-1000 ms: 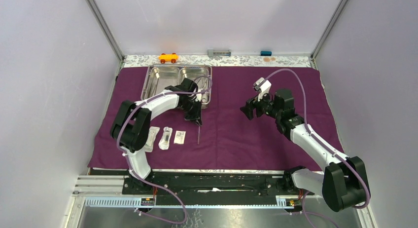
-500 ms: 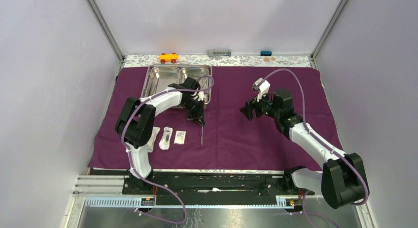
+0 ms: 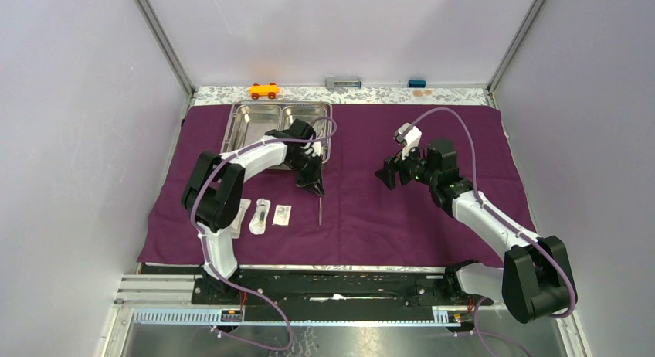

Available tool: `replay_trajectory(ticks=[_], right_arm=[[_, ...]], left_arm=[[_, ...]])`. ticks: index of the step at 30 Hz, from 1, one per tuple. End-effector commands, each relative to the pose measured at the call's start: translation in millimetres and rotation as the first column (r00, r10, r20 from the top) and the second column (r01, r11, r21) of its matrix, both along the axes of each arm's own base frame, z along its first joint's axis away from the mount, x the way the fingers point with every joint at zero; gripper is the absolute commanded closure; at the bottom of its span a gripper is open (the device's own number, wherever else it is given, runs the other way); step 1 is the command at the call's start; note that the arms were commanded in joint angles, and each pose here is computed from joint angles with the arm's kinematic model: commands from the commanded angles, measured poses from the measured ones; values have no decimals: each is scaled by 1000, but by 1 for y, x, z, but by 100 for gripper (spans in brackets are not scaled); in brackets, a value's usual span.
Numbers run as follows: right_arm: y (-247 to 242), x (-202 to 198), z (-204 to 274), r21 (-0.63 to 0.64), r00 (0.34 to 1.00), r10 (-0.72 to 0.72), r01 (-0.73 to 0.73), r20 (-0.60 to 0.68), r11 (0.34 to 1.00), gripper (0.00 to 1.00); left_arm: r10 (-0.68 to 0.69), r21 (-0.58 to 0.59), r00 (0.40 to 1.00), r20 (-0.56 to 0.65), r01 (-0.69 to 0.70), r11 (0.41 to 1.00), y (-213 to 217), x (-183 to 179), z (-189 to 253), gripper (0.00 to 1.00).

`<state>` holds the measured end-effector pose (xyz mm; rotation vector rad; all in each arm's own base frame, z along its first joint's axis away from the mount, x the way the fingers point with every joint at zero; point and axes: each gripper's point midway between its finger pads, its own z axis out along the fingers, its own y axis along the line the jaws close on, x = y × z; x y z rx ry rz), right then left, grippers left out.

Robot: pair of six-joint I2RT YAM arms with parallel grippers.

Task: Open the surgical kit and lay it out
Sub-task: Pick up the medical item from the surgical kit.

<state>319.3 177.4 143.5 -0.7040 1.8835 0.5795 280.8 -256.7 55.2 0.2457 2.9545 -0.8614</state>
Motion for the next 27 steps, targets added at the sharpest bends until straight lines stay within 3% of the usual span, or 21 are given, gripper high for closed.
replay_trajectory(ticks=[1,10,18,27], right_arm=[[0,3,9,7,999,11,-11,43,1000,21],[1,3,6,4,999,13,-13,35,1000,21],[1,4,5,2,999,15,-16,34,1000,21],[1,3,2,1,999,20,-20,26,1000,21]], left_arm=[[5,-7,1000,-4,-5,1000,-6,5,-3,100],[14,34,999,-33,-13,999,1,3,-20,100],[38,58,998,-52,-35,998,7,2,-33,88],[46,70,997,-68,-42,997,10,4,-43,84]])
